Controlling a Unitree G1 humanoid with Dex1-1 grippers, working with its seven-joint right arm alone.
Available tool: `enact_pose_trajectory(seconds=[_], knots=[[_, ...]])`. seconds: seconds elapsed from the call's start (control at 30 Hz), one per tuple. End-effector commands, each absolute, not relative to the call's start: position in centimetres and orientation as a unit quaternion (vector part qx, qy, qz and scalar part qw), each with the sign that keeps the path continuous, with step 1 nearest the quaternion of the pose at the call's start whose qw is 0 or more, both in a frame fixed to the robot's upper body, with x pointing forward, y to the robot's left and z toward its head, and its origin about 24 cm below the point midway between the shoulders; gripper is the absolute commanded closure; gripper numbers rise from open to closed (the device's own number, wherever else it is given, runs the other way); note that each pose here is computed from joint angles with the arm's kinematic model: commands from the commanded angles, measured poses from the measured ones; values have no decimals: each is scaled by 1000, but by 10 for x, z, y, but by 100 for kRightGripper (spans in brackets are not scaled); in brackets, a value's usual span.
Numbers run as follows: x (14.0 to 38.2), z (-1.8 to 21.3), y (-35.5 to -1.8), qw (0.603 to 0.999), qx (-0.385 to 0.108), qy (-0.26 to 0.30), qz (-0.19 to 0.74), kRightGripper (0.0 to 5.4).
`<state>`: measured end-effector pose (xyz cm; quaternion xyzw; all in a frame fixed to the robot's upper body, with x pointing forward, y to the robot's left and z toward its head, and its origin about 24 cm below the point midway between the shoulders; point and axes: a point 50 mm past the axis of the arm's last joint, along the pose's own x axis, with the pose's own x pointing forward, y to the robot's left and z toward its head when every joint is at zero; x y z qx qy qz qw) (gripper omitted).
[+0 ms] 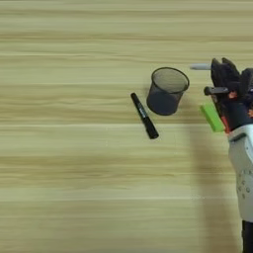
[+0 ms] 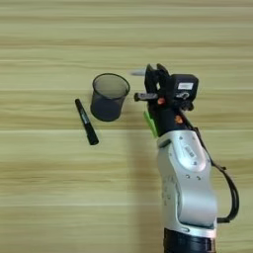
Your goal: Move the objects on the table
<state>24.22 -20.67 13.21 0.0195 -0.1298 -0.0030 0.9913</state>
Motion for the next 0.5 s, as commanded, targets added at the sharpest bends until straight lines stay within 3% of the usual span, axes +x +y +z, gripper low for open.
enact_pose_trajectory(seconds=[0.03,0.27,0.5], knots=[[245,157,-213,983,2,-186,-11,469],[247,153,-219,984,1,-178,-21,469],[255,134,-221,989,8,-143,-24,469]])
